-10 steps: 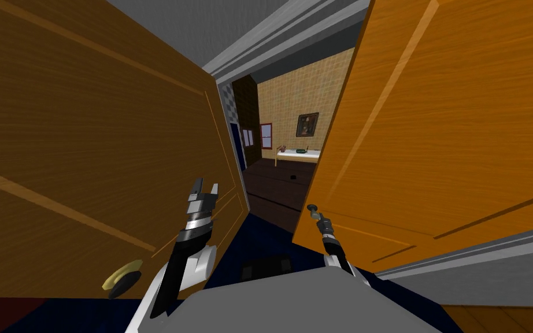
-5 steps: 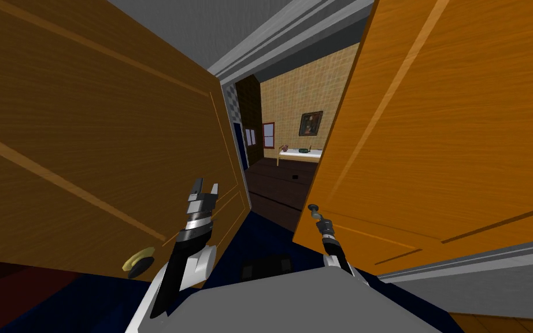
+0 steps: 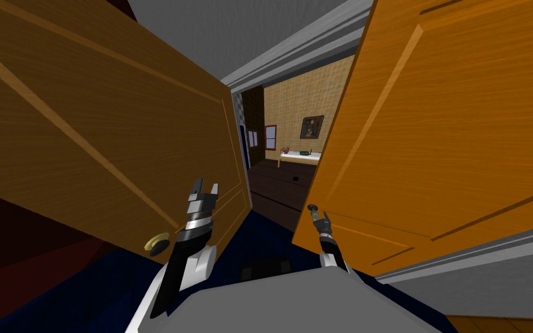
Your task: Pull the door open
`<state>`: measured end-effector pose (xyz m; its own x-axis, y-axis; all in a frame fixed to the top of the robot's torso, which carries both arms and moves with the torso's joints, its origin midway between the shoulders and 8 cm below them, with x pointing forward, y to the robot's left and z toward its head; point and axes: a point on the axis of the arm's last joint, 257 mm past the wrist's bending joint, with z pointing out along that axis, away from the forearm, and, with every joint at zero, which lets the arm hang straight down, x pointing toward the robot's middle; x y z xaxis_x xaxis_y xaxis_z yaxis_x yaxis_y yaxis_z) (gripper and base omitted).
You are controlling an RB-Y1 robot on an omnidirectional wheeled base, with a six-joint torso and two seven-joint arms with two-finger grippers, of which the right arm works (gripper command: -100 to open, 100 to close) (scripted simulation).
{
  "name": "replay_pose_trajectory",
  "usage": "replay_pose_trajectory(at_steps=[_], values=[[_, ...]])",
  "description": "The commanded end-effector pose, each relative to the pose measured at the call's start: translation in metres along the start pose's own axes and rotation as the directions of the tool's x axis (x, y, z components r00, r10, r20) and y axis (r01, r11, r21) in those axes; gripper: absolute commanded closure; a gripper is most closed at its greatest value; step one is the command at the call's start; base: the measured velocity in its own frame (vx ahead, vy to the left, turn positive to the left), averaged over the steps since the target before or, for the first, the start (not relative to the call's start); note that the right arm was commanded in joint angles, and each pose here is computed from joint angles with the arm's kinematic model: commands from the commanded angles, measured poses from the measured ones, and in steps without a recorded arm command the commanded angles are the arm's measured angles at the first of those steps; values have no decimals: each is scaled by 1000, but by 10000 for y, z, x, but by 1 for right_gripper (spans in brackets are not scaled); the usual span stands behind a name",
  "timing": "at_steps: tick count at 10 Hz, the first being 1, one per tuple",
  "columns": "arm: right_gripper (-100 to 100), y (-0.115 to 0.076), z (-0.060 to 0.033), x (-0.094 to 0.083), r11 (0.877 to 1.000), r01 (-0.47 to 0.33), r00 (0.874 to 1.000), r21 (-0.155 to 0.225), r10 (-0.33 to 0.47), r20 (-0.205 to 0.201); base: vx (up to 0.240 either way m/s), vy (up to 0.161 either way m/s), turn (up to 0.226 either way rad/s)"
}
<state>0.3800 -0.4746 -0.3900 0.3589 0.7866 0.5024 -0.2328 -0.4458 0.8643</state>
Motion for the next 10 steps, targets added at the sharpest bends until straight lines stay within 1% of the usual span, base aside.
replay_pose_trajectory(at_steps=[1, 3, 4, 6, 7, 9, 10], values=[[-100, -7, 20, 40, 999, -38, 999, -4, 37, -4, -54, 2, 38], [-100, -40, 23, 95, 991, -136, 991, -11, 136, 4, -60, 3, 46], [-100, -40, 23, 95, 990, -142, 990, -11, 142, 4, -55, -2, 27], [-100, -76, 25, 155, 970, -243, 970, -19, 244, 12, -65, -9, 44], [-100, -76, 25, 155, 967, -254, 967, -19, 254, 11, -58, -9, 27], [-100, -116, 26, 218, 934, -355, 934, -29, 356, 18, -68, 0, 57], [-100, -116, 26, 218, 929, -368, 929, -29, 368, 18, -65, -6, 16]])
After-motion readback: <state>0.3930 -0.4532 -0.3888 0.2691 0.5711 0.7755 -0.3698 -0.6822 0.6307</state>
